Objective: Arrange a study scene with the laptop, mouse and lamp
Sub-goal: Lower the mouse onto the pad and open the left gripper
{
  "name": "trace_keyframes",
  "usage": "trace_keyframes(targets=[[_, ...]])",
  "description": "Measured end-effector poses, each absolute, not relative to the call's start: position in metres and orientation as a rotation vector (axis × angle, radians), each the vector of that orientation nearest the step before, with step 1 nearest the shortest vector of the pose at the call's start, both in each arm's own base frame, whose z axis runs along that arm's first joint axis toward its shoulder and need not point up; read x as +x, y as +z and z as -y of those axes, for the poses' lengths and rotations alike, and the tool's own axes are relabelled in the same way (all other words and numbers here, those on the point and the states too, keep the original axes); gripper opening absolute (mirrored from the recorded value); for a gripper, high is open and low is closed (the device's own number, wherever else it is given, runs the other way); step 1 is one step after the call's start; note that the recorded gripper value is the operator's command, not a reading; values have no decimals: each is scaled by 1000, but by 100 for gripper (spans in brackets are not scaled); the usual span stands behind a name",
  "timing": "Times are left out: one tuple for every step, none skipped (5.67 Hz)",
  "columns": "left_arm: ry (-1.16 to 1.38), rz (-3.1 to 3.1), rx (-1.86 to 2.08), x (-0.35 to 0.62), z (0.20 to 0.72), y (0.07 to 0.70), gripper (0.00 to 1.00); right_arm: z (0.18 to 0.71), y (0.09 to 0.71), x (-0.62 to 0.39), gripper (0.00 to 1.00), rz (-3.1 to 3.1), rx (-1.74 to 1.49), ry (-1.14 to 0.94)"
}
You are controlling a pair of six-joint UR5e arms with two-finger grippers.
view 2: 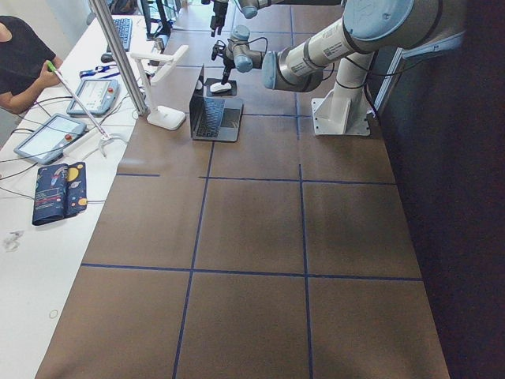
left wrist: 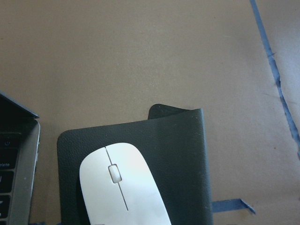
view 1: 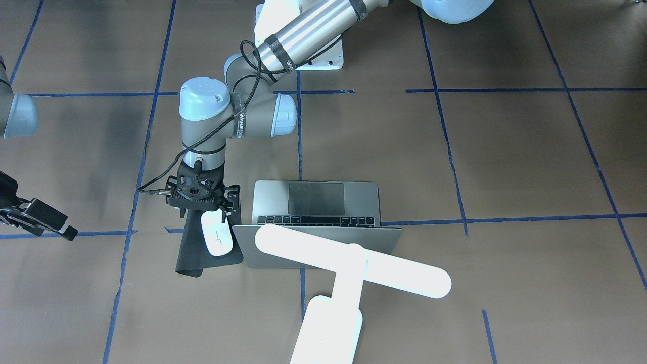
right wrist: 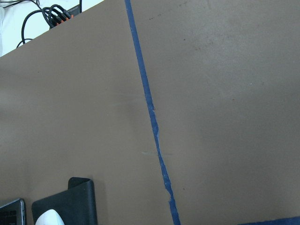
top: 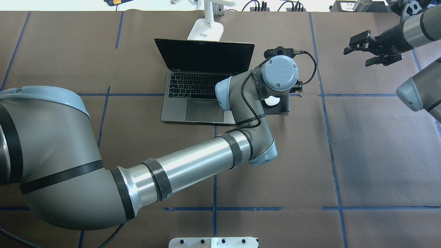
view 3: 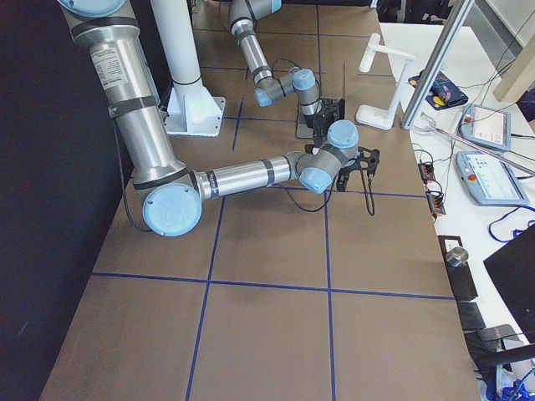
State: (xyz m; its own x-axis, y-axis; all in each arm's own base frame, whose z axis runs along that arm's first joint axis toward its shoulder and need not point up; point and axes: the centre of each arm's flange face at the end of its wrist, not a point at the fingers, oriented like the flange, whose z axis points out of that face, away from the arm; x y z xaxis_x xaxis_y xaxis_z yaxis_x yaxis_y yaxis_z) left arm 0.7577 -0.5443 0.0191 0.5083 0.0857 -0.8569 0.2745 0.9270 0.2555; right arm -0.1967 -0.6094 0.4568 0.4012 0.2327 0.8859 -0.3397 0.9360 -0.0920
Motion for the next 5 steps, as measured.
trace_keyframes(targets=[[-141,-1095,359,749,540,-2,100,611,460,-191,100,1096,108,373],[-157,-1144,321,736,532,-21,100,614,466,-179,100,1087,122,366],[-153,-1173,280,714,521,-27,100,617,473,-160,100,1073,144,348],[-135,-1193,244,677,510,-18,100,622,482,-138,100,1045,161,311],[-117,-1207,204,632,507,1,100,621,500,-119,100,1001,176,237]])
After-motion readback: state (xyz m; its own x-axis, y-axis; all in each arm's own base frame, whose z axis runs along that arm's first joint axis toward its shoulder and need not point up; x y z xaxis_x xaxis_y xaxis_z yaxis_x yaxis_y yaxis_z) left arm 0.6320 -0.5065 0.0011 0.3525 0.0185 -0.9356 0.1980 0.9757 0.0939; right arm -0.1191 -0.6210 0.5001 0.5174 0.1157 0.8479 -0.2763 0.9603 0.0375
